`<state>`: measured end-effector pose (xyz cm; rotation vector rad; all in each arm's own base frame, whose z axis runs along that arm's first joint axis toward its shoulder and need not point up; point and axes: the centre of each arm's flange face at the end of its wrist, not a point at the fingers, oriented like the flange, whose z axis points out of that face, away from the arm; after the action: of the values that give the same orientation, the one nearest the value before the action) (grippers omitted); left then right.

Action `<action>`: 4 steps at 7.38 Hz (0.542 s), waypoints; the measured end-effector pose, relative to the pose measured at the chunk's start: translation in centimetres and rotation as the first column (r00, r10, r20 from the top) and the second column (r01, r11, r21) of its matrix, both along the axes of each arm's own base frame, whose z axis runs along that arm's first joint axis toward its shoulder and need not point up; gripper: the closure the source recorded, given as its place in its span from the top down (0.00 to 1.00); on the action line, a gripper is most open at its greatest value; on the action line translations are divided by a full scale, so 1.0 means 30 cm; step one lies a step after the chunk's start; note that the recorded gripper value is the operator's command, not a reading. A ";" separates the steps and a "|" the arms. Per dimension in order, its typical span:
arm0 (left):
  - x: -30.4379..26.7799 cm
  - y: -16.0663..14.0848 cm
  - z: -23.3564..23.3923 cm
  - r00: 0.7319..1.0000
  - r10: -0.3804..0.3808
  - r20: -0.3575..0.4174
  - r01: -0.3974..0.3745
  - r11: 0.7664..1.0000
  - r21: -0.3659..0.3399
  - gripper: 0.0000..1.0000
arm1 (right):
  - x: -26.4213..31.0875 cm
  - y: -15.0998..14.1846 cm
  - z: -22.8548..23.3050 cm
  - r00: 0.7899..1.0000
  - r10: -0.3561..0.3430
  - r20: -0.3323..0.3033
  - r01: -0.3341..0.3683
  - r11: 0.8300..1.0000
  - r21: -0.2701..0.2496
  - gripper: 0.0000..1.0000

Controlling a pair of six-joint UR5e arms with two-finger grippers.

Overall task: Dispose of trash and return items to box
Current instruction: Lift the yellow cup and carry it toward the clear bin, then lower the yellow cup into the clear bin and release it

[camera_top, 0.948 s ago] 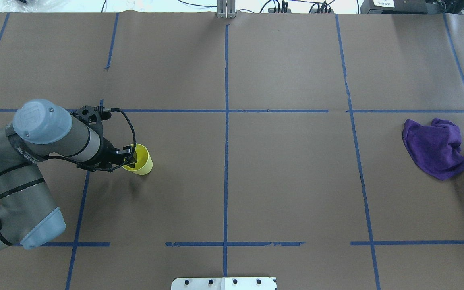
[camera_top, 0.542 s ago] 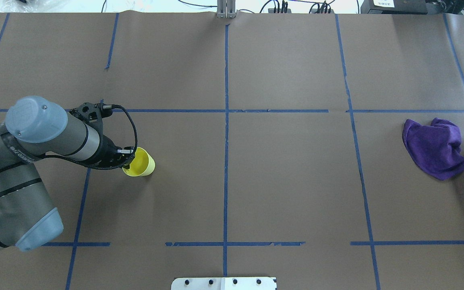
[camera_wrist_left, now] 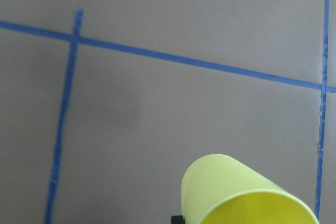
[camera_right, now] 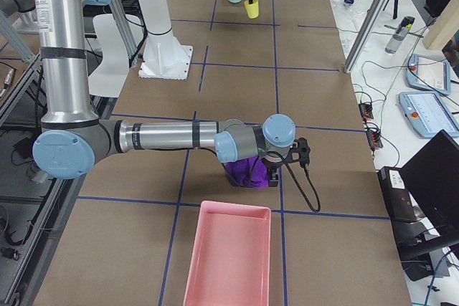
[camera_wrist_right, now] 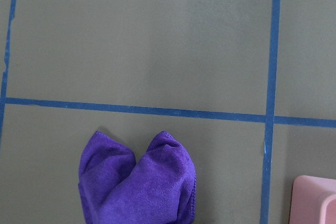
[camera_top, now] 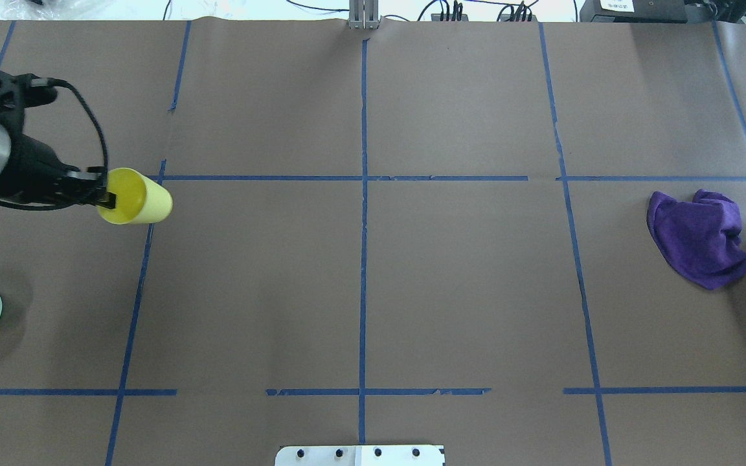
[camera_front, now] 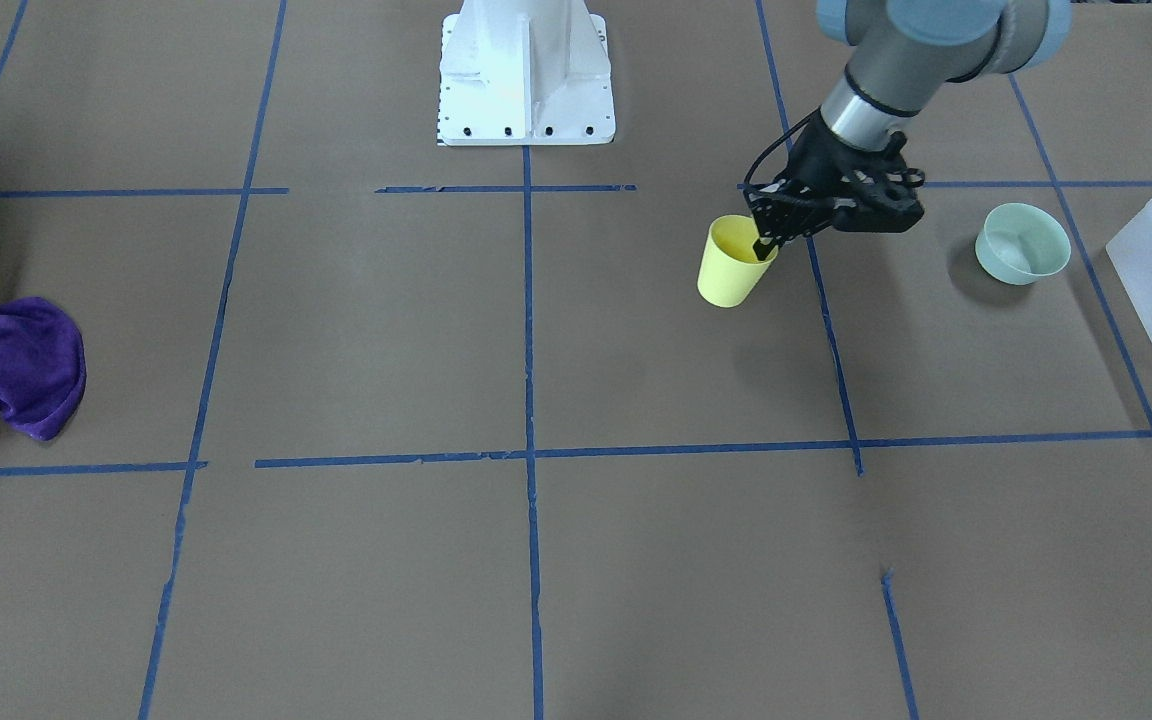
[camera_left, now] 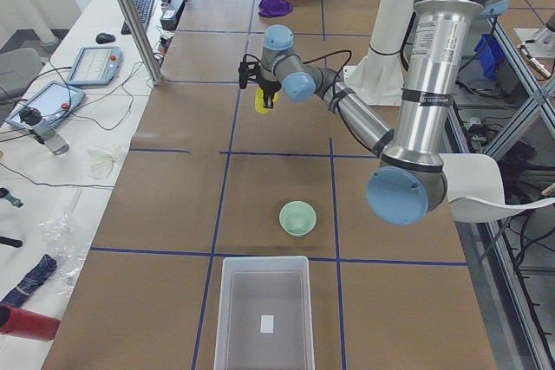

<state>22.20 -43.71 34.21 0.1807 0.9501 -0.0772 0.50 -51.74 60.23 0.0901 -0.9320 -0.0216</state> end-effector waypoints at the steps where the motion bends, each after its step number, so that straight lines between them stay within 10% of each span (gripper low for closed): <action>1: -0.167 -0.014 0.146 0.995 0.036 0.094 -0.044 0.995 0.085 0.00 | 0.000 0.005 0.006 1.000 0.000 -0.001 0.000 1.000 -0.002 1.00; 4: -0.677 -0.106 0.686 0.928 0.174 0.330 -0.253 0.944 0.211 0.00 | -0.001 0.015 0.009 1.000 -0.001 -0.001 0.001 1.000 -0.004 1.00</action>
<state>1.89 -46.88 54.79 0.3113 0.6589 0.2704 0.48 -51.29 60.50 0.0862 -0.9313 -0.0210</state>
